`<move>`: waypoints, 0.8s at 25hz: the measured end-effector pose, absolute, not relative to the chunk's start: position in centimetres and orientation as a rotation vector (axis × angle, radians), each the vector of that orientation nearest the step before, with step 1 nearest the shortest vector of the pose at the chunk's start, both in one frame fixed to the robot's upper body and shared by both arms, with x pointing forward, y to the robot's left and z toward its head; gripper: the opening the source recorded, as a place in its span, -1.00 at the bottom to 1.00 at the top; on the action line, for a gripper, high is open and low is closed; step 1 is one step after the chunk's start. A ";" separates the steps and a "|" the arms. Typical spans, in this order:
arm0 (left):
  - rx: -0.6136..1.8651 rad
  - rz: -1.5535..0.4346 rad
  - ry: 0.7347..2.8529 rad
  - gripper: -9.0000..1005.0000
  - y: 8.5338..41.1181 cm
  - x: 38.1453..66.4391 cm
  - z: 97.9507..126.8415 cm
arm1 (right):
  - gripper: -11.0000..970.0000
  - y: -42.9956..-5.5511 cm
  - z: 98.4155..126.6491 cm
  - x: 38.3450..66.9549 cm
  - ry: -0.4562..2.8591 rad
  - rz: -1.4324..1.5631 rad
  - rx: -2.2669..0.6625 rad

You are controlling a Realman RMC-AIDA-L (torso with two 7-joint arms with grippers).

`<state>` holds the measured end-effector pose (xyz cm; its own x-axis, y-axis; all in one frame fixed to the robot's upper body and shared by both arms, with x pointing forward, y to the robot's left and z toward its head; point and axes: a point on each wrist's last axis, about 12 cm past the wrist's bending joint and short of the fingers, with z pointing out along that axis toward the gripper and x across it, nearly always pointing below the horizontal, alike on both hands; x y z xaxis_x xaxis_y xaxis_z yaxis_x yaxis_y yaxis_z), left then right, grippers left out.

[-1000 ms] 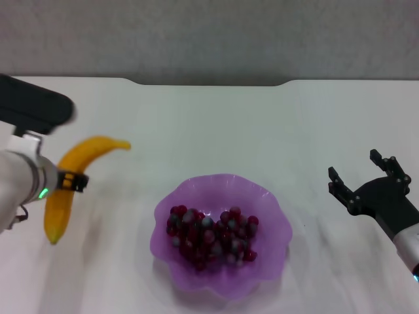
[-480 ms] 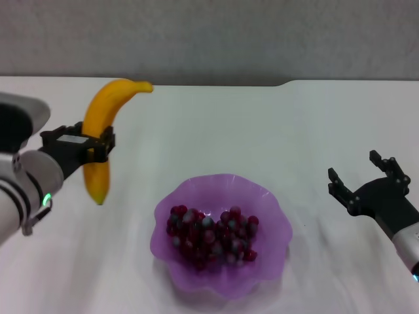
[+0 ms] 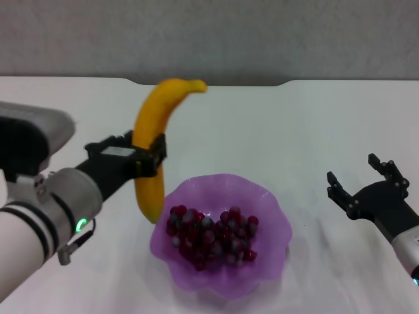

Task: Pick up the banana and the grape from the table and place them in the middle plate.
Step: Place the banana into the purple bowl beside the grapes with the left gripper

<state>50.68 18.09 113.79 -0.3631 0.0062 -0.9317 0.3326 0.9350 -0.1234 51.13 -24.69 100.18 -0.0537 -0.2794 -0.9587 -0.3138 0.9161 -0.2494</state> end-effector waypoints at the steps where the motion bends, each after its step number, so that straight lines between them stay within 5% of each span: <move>1: 0.250 -0.351 1.935 0.10 17.7 50.6 114.2 | 0.78 -24.7 100.2 51.1 1.644 0.030 -0.463; 20: 0.387 -0.548 2.198 0.14 12.3 52.7 113.1 | 0.78 -24.5 100.2 51.3 1.640 0.036 -0.478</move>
